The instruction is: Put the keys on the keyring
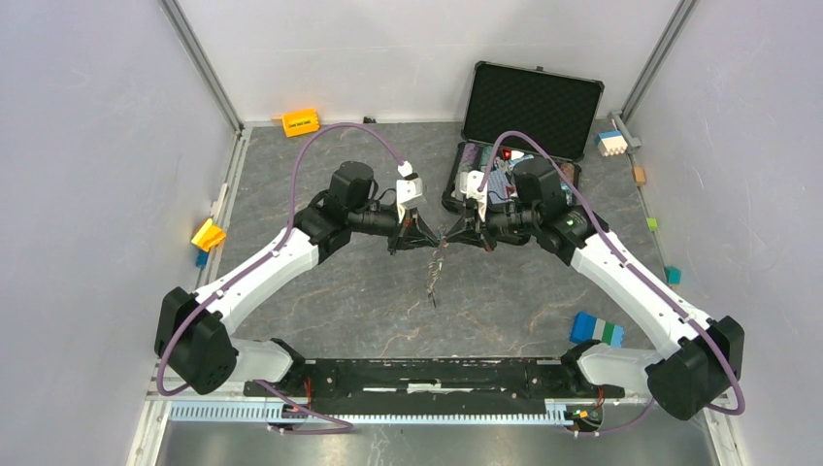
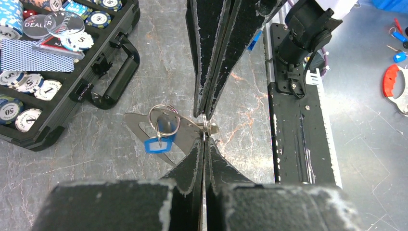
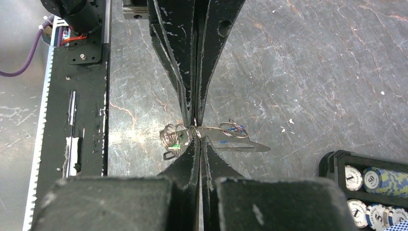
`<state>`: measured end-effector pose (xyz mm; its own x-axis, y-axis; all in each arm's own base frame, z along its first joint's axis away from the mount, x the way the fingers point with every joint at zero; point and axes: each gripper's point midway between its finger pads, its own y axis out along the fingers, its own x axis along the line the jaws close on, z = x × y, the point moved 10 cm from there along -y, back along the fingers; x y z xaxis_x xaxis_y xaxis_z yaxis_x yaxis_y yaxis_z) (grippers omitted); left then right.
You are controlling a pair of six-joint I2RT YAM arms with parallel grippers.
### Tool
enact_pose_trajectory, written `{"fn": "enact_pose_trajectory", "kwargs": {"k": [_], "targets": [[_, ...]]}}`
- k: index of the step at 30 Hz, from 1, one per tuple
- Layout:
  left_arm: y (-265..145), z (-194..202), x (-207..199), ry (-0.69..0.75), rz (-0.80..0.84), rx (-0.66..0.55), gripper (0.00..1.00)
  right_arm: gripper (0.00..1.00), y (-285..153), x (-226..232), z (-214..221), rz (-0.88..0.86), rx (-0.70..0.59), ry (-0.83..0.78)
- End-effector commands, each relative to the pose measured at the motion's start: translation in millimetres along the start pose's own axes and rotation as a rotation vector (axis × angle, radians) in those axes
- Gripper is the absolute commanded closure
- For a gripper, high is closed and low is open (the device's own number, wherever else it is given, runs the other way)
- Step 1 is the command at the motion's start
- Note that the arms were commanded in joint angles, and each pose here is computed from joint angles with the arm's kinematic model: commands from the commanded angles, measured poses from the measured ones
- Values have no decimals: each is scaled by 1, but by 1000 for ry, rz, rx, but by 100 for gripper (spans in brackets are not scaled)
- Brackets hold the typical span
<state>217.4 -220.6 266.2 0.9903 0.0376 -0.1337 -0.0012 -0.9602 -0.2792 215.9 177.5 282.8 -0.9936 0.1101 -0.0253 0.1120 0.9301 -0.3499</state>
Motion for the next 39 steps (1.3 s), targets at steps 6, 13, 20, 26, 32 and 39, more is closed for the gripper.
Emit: {"fn": "enact_pose_trajectory", "kwargs": {"k": [6,13,20,26,32,39], "targets": [[-3,-20,-6,87,29,-56,98,100,2,-7,-4,60,-8,-10],[-2,-23,-5,66,18,-61,98,100,1,-7,0,86,6,-15],[-2,-23,-6,53,18,-65,98,100,0,-8,0,107,11,-17],[-1,-25,-4,16,-1,-67,98,100,-1,-9,-3,142,15,-24],[0,-26,-5,-2,0,-68,98,100,0,-10,-4,158,12,-22],[1,-27,-6,-9,2,-70,98,100,2,-10,-3,161,19,-19]]}}
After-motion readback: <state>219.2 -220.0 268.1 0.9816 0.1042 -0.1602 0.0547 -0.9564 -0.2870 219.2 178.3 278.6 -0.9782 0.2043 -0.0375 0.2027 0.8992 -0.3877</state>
